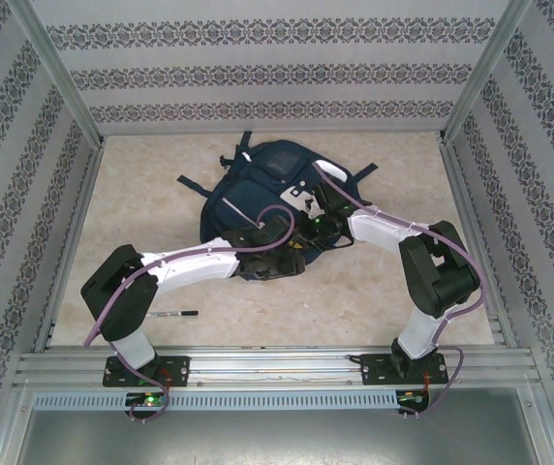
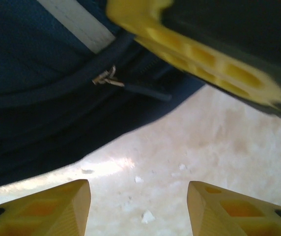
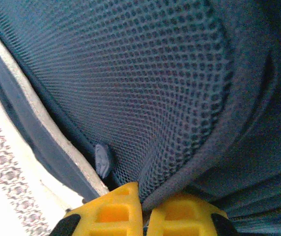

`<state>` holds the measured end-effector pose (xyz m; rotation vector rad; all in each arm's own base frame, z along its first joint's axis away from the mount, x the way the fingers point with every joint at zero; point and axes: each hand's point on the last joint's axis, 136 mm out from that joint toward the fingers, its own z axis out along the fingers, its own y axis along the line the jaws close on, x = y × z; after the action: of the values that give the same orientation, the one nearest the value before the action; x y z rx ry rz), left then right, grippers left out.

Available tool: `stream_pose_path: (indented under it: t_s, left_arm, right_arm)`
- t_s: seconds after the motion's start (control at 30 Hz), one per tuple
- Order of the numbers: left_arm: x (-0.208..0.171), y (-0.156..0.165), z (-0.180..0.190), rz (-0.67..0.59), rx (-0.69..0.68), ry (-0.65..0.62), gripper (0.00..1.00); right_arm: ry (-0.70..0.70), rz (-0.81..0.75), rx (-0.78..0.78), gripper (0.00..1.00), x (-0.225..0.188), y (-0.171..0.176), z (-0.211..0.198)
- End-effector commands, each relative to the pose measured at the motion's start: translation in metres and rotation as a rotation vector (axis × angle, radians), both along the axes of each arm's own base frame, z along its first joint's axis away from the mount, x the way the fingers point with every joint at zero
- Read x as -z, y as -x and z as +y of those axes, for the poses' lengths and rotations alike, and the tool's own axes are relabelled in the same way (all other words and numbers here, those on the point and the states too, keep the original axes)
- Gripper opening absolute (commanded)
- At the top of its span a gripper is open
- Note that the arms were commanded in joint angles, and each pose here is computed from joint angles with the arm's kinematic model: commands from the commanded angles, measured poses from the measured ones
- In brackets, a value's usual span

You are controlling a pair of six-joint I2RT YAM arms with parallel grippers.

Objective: Pack the student bag

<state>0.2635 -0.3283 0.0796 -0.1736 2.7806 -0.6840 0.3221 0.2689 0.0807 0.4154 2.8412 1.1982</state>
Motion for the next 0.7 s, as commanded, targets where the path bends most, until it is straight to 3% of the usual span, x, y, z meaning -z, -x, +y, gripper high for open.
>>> stream_pose_path:
  t_s: [0.0,0.17,0.4,0.57,0.67]
  left_arm:
    - [-0.014,-0.021,0.005,-0.079,-0.127,-0.005,0.55]
    - [-0.02,-0.03,0.038,-0.126,-0.27,-0.061,0.58]
    - [-0.027,-0.041,0.044,-0.185,-0.294,-0.045,0.54]
    - [-0.019,-0.048,0.065,-0.197,-0.322,-0.136,0.45]
    - [-0.017,-0.054,0.074,-0.205,-0.316,-0.16,0.32]
  right_arm:
    - [-0.157,-0.018,-0.016,0.0,-0.032,-0.005,0.024]
    - [-0.251,-0.015,-0.027,0.0,-0.053,-0.001,0.034]
    - [-0.353,0.064,-0.064,0.0,-0.054,0.011,0.065]
    - [-0.364,0.056,-0.06,0.0,-0.059,0.01,0.071]
    - [-0.372,0.046,-0.056,0.0,-0.064,0.007,0.072]
